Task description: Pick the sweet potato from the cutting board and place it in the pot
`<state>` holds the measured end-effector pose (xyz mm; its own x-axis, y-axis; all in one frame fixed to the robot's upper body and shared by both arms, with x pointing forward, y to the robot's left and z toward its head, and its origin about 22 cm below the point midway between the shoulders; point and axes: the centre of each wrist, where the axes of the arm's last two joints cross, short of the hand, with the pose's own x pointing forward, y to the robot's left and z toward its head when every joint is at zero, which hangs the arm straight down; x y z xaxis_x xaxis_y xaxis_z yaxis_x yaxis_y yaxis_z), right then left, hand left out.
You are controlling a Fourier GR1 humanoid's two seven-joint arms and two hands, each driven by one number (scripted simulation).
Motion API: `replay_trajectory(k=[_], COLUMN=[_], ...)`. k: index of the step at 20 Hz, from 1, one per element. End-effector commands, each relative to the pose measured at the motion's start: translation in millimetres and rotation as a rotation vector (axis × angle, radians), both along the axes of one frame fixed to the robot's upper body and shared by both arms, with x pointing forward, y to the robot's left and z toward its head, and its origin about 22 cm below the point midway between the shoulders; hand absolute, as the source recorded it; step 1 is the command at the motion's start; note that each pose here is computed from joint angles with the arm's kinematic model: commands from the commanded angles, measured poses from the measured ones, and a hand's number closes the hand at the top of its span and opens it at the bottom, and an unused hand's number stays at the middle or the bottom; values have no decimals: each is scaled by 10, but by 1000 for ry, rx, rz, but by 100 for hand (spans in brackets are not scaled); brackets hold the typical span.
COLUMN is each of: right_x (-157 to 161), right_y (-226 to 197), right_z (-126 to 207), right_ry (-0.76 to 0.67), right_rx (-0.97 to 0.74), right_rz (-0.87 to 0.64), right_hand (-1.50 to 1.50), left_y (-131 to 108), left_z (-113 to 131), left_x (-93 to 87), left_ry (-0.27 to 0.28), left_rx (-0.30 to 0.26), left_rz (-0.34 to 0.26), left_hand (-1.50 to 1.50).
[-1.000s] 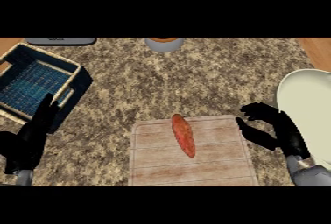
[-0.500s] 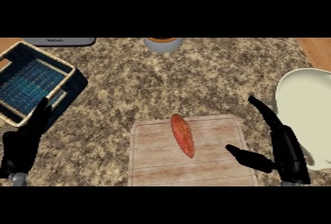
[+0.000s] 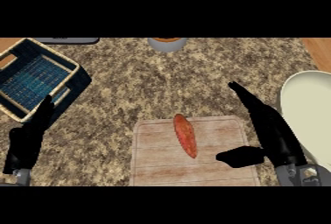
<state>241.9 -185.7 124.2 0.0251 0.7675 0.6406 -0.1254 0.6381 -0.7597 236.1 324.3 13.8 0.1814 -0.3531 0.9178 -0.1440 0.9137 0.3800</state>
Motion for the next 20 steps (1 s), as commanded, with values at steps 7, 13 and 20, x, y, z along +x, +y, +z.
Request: replay_trajectory(k=[7, 13, 20], right_x=[408, 655, 858], right_y=[653, 1035, 1122], right_z=[104, 189, 112], right_ry=[450, 576, 620], right_rx=[-285, -309, -377], right_rz=[133, 175, 195], right_hand=[-150, -150, -150], left_y=[75, 49, 36], left_z=[26, 136, -16], left_x=[40, 57, 15], left_ry=[6, -2, 4], left_rx=[15, 1, -7], left_rz=[-4, -14, 4], left_hand=[0, 0, 0])
